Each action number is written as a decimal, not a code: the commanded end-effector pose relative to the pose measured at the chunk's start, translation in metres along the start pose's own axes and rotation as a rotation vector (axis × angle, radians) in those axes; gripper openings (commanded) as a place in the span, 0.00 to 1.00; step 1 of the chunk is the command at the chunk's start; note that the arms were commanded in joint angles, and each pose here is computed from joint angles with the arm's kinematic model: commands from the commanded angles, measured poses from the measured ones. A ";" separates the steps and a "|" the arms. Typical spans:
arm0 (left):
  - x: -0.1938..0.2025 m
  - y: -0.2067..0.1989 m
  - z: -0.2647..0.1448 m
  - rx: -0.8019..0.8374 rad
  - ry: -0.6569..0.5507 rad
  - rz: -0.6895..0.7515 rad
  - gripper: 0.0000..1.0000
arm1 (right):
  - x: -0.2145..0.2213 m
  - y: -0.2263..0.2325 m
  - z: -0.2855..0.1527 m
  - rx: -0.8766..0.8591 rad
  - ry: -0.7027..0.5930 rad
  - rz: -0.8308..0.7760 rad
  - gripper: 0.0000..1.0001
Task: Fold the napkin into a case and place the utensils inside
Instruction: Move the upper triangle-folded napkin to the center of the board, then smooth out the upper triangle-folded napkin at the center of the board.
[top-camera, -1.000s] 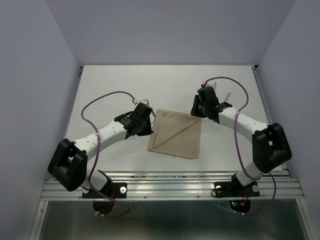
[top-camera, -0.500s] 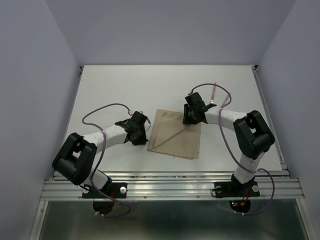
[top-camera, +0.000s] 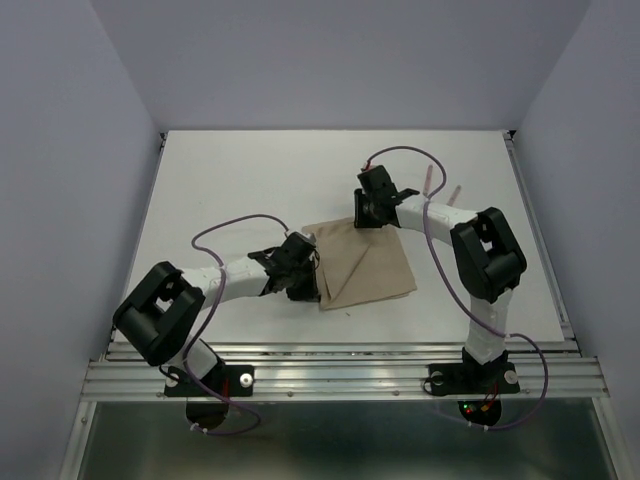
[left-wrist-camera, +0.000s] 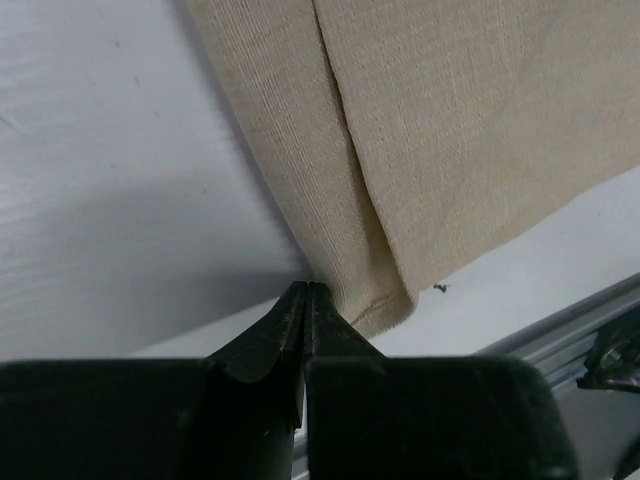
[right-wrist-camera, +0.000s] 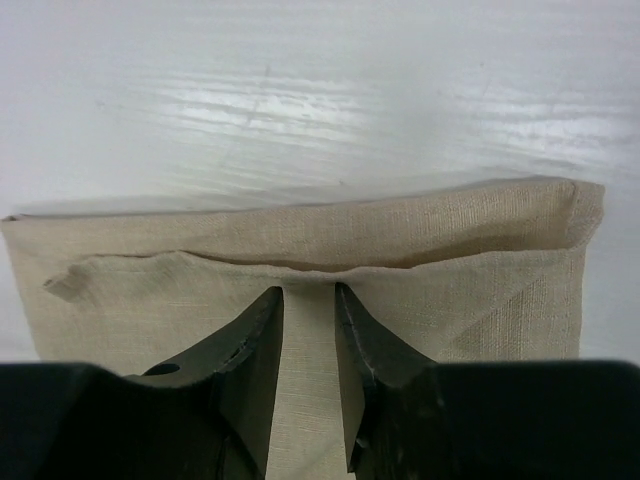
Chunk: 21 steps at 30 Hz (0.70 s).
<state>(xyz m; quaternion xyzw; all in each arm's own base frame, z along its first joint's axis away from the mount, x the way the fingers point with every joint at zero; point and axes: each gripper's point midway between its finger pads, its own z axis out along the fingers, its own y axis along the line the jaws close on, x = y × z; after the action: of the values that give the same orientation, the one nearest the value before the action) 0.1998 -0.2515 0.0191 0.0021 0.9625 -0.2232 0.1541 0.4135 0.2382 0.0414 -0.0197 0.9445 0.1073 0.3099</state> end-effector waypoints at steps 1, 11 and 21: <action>0.002 -0.009 -0.024 0.032 -0.015 -0.007 0.11 | -0.030 0.028 -0.018 -0.064 -0.058 -0.054 0.34; -0.071 0.067 -0.098 -0.117 -0.285 -0.174 0.16 | 0.017 0.070 -0.060 -0.098 -0.041 -0.102 0.38; -0.088 0.063 -0.098 -0.085 -0.311 -0.230 0.16 | 0.117 0.092 -0.096 -0.183 0.068 -0.051 0.33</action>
<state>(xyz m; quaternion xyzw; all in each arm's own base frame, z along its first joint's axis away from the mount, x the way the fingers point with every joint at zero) 0.2531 -0.1409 0.0993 -0.1536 0.9302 -0.1855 0.2769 0.2712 0.3000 0.0656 -0.0961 0.9404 0.1641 0.2818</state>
